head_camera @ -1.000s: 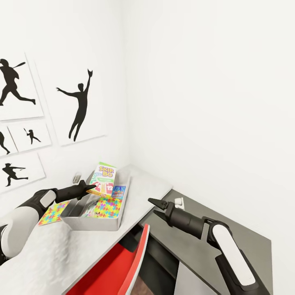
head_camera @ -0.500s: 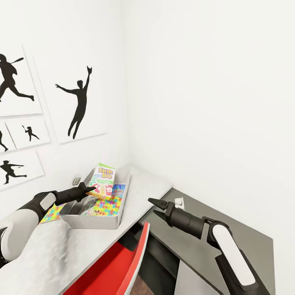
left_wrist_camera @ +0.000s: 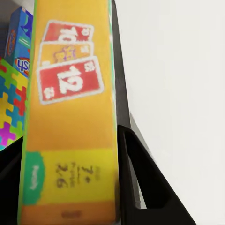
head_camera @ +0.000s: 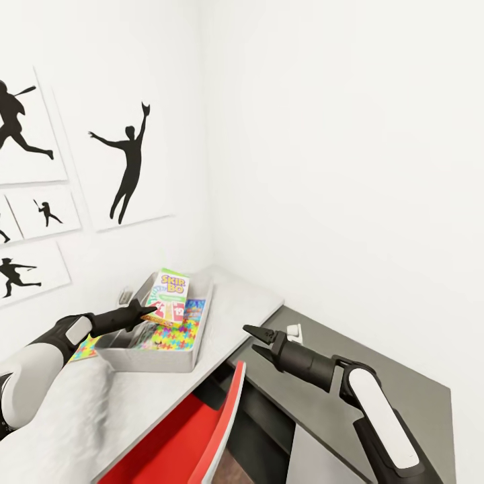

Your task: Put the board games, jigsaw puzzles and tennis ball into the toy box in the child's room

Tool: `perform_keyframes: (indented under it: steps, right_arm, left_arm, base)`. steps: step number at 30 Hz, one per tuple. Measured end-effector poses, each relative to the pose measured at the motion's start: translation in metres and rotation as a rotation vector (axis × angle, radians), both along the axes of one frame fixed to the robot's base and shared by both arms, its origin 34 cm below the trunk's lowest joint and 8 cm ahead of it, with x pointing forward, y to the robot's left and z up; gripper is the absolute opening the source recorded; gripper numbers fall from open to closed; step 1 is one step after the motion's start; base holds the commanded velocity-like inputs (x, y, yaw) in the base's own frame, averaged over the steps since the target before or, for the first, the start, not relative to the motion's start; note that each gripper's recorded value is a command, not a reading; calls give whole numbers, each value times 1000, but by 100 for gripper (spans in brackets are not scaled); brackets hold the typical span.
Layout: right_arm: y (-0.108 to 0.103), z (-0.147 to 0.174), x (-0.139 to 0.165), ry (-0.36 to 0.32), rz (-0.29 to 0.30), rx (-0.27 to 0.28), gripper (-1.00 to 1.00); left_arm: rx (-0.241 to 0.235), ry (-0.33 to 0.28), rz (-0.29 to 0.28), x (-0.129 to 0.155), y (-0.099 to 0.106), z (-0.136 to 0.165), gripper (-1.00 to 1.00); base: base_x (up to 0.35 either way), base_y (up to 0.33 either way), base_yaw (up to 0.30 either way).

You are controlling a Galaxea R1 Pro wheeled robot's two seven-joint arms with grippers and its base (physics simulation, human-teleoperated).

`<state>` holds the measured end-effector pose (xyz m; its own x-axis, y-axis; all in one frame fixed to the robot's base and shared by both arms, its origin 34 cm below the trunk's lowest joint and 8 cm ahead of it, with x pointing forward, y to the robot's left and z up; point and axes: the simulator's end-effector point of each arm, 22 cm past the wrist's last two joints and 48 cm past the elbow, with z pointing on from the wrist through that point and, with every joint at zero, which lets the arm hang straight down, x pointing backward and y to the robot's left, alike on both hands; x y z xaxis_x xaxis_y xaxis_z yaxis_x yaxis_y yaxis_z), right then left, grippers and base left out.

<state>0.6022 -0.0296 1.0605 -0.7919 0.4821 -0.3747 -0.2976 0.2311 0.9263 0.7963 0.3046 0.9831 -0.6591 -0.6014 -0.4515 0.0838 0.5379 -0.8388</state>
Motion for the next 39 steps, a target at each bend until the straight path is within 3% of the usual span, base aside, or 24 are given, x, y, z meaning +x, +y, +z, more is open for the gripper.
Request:
perform_keyframes:
  steps: [25, 39]
  right_arm:
    - [-1, -37, 2, -1, -3, -1, 100]
    - [-3, -43, 2, -2, -5, -8, 100]
  left_arm:
    - [21, -34, 14, 6, 4, -32, -100]
    - [34, -55, 25, 9, 8, -34, -100]
  base:
    - [0, 0, 0]
    - [0, 0, 0]
